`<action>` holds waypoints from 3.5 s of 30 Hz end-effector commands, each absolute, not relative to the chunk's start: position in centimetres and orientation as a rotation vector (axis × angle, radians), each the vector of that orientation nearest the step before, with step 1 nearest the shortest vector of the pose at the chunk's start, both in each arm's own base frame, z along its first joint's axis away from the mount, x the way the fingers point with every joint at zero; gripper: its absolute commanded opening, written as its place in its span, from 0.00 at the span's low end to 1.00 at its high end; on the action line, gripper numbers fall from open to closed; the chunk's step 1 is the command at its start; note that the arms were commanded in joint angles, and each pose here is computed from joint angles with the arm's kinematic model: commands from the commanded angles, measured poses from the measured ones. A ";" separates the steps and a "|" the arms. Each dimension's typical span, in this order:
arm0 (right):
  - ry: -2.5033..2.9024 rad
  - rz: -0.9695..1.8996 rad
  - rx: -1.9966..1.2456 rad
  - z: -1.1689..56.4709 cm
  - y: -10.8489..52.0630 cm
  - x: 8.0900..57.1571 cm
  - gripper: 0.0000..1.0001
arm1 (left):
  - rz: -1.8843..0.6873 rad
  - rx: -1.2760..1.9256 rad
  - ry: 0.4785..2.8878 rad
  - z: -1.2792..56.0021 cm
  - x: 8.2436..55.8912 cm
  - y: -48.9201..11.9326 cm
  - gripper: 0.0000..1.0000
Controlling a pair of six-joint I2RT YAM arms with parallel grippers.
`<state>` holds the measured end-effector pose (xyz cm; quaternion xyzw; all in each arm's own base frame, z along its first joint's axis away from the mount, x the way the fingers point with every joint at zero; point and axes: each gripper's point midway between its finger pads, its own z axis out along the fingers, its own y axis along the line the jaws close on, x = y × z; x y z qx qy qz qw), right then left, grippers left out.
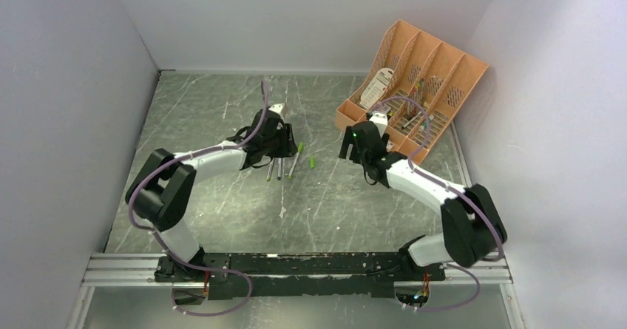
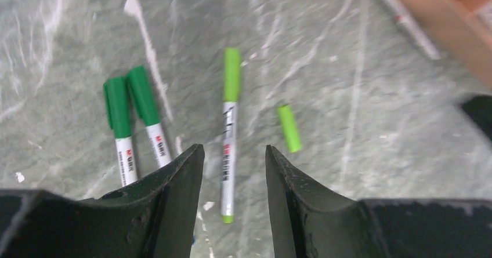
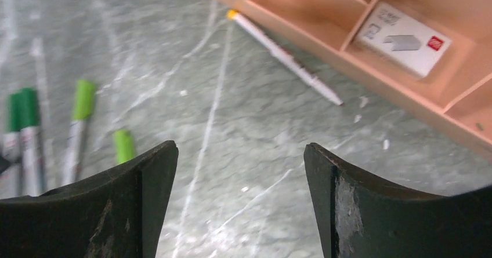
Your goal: Insert the pens into the pen caps
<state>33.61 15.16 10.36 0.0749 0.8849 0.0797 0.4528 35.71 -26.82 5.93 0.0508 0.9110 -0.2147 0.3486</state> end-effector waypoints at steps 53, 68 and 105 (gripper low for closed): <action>2.288 0.013 0.213 -0.7 10.1 37.7 0.59 | -0.517 0.114 2.410 0.2 36.2 -26.9 0.07; 2.351 0.103 0.078 -1.6 12.9 35.1 0.36 | -0.586 0.104 2.372 2.6 36.4 -26.7 0.07; 2.374 0.051 -0.058 -0.9 14.5 32.1 0.00 | -0.845 0.146 2.111 11.8 36.6 -28.5 0.47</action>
